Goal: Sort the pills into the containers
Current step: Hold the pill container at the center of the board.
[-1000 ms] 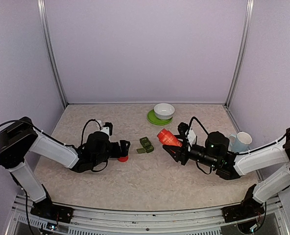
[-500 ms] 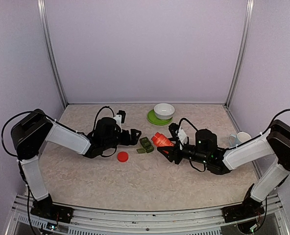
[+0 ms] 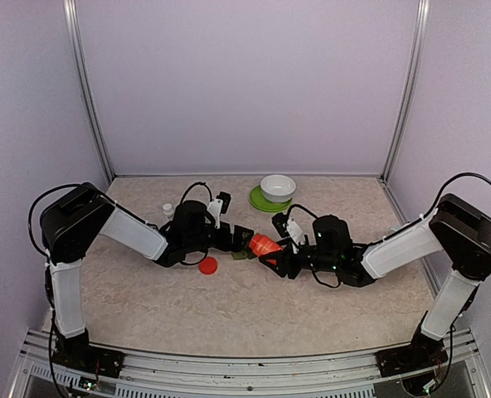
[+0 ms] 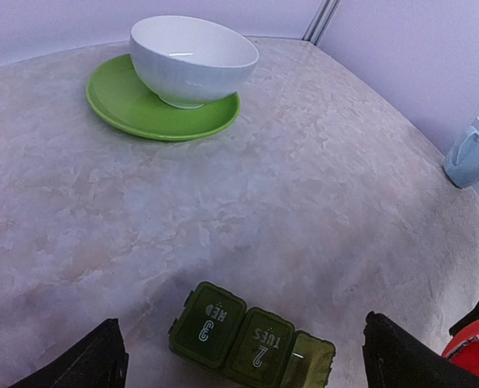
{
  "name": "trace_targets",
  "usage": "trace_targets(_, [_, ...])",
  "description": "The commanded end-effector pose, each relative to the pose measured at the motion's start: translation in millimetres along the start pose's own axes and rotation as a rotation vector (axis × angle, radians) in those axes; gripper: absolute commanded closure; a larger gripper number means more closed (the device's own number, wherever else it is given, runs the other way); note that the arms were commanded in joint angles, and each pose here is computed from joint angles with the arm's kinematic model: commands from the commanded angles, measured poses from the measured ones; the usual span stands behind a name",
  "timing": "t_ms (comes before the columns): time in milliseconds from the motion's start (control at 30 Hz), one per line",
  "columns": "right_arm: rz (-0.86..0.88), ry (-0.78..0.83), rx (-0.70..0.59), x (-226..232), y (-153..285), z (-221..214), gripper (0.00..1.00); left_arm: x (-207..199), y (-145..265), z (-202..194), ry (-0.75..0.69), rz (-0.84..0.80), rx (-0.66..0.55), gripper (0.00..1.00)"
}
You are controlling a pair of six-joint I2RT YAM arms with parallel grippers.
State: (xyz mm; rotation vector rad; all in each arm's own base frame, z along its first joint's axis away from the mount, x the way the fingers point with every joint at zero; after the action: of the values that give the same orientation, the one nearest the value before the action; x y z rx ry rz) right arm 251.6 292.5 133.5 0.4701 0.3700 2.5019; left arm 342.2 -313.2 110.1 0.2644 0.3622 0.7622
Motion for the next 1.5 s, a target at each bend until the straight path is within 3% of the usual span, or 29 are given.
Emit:
trace_targets(0, [0.016, -0.045, 0.032, -7.5, -7.6, -0.1, 0.81, -2.8, -9.3, 8.6, -0.052, -0.067, -0.04, 0.01])
trace_targets(1467, [0.011, -0.149, 0.137, -35.1, -34.5, -8.1, 0.81, 12.2, -25.2, -17.9, -0.057, -0.068, 0.034, 0.01])
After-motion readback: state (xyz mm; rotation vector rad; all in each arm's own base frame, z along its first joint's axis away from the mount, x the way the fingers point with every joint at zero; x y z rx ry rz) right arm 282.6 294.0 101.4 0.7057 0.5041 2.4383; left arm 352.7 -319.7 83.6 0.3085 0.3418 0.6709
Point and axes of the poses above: each gripper's point midway between its finger pads, its own y axis back along the fingers, its own x axis along the line the jaws close on, z = x × y, the point moved 8 cm from there along y, back along the fingers, and after that the axes turned 6 degrees about -y, right-handed, at the moved point
